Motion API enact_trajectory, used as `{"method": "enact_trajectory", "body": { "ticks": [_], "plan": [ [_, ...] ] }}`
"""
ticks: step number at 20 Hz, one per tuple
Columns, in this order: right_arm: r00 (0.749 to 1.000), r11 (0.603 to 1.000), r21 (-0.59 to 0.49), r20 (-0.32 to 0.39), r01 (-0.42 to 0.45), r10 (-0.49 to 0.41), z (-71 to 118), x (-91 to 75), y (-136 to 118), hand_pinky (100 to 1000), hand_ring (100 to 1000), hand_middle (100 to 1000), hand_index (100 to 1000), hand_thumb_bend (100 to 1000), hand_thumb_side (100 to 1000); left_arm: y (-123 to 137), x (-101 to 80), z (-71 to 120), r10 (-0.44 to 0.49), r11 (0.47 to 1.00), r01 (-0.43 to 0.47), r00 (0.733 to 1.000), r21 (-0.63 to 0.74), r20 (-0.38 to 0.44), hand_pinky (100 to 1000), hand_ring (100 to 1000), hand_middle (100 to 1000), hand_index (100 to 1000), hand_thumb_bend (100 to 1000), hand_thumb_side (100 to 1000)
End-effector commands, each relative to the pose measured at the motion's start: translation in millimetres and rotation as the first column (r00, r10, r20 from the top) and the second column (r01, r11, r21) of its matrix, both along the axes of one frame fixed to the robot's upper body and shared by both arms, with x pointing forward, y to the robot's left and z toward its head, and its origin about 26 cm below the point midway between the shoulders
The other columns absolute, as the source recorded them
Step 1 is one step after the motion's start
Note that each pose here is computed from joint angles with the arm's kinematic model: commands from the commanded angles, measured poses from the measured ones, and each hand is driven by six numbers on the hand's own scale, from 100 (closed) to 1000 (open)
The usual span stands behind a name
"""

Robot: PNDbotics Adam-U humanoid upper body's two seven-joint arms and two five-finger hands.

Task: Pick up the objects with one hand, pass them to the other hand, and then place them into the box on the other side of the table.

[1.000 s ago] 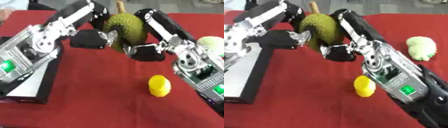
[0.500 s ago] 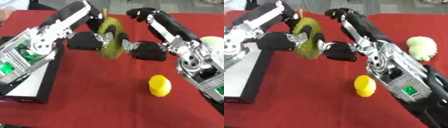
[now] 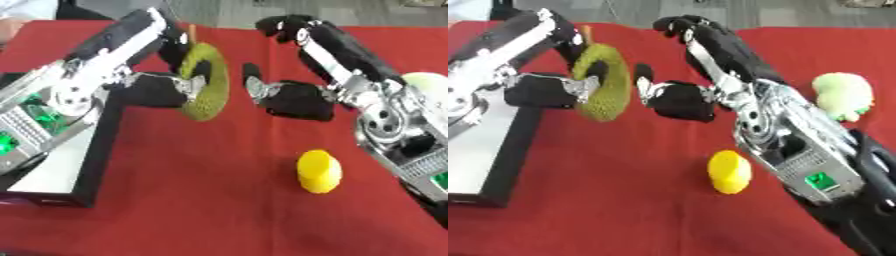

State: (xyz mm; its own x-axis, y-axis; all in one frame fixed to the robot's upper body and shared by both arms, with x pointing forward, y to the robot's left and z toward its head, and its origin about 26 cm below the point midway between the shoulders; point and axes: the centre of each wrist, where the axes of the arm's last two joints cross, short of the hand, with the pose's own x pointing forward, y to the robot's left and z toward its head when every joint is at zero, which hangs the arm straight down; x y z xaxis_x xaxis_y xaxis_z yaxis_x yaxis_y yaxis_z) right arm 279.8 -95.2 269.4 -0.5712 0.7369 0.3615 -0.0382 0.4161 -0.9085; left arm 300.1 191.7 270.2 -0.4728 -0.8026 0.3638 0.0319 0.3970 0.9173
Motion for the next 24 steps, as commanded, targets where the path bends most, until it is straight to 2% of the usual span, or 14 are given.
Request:
{"method": "enact_trajectory", "body": {
  "ticks": [1, 6, 11, 17, 18, 24],
  "plan": [
    [0.999, 1.0, 0.002, 0.032, 0.005, -0.005, 7.8, -1.7, -4.2, 908, 873, 846, 914, 128, 503, 18.0, -1.8, 13.9, 0.069, 0.997, -0.071, 0.994, 0.021, 0.08, 657, 501, 339, 415, 100, 215],
    [0.999, 1.0, 0.006, 0.033, 0.006, -0.007, 7.3, -1.1, -6.0, 908, 873, 845, 913, 130, 503, 42.5, -1.9, 17.7, 0.179, 0.984, -0.18, 0.976, -0.002, 0.123, 657, 500, 338, 415, 100, 188],
    [0.999, 1.0, 0.009, 0.043, 0.011, -0.011, 8.3, -0.3, -8.1, 908, 873, 846, 912, 132, 498, 68.3, -3.8, 20.8, 0.298, 0.955, -0.293, 0.942, -0.05, 0.156, 657, 500, 334, 413, 100, 187],
    [0.998, 1.0, 0.011, 0.05, 0.026, -0.026, 8.8, 0.8, -10.8, 909, 873, 846, 912, 134, 497, 99.6, -7.4, 21.2, 0.441, 0.897, -0.427, 0.879, -0.117, 0.18, 659, 501, 332, 411, 100, 197],
    [0.998, 1.0, 0.011, 0.051, 0.027, -0.028, 8.8, 0.9, -11.0, 910, 873, 846, 912, 136, 496, 103.7, -8.0, 20.3, 0.459, 0.888, -0.443, 0.87, -0.125, 0.179, 659, 502, 333, 412, 100, 215],
    [0.998, 0.999, 0.014, 0.054, 0.038, -0.039, 8.9, 1.6, -12.9, 910, 873, 847, 912, 137, 495, 124.8, -9.2, 9.6, 0.549, 0.835, -0.531, 0.821, -0.145, 0.156, 662, 511, 340, 419, 100, 194]
  ]
}}
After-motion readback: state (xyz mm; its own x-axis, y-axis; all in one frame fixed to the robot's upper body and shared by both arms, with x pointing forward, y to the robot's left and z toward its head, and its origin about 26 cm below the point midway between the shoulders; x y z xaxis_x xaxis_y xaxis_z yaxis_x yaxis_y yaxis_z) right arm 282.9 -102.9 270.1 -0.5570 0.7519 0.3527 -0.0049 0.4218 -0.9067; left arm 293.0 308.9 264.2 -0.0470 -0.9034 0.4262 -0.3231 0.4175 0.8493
